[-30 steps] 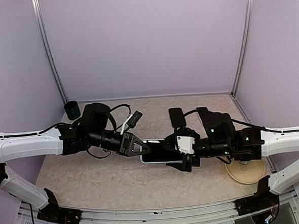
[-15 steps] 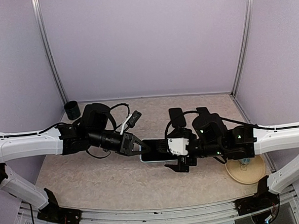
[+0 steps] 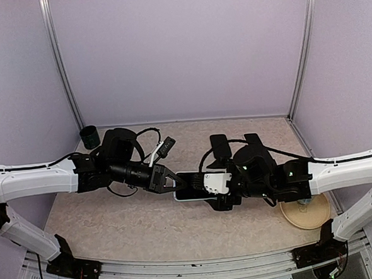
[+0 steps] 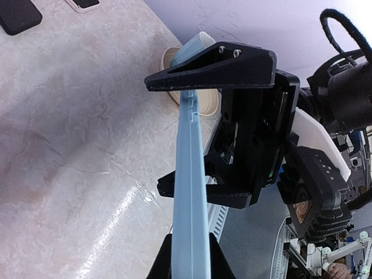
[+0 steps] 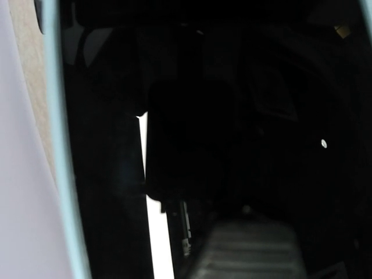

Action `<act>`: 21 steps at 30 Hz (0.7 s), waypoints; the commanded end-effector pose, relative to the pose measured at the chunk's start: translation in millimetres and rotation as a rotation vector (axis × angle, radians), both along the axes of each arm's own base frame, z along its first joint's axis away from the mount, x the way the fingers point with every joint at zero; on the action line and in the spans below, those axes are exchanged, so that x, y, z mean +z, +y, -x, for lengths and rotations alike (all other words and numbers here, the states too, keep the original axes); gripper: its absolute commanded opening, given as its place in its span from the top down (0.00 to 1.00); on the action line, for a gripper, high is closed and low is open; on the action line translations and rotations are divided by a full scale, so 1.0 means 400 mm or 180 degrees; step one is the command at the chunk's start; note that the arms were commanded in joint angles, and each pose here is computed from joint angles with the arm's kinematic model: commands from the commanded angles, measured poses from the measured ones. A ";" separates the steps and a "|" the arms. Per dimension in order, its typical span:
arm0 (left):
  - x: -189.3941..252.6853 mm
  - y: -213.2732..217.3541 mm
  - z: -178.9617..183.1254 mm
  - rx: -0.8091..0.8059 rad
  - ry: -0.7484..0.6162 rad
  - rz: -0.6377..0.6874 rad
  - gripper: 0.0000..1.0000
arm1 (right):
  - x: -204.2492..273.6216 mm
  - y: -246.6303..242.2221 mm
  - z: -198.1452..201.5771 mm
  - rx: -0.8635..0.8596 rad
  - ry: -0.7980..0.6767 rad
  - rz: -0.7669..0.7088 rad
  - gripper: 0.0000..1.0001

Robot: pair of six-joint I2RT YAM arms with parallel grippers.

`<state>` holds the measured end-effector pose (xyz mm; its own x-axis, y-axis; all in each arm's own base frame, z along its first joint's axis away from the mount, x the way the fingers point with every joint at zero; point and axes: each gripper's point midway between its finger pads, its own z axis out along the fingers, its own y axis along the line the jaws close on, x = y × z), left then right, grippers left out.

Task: Put the phone into the phone case
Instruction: Press the phone with the phone case.

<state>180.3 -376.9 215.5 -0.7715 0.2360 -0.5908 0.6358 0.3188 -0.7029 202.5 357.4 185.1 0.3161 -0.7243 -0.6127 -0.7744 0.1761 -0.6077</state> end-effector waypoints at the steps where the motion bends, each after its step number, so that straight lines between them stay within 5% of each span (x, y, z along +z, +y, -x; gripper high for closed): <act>1: 0.080 -0.014 -0.001 -0.0075 -0.0249 0.0284 1.00 | 0.033 0.026 -0.007 -0.0016 -0.0070 -0.0166 0.07; 13: 0.067 -0.016 -0.005 -0.0068 -0.0240 0.0253 1.00 | 0.042 0.033 0.017 0.0092 0.0088 -0.0311 0.09; 21: 0.054 -0.013 -0.010 -0.0043 -0.0270 0.0189 1.00 | 0.063 0.029 0.042 0.0253 0.0351 -0.0492 0.47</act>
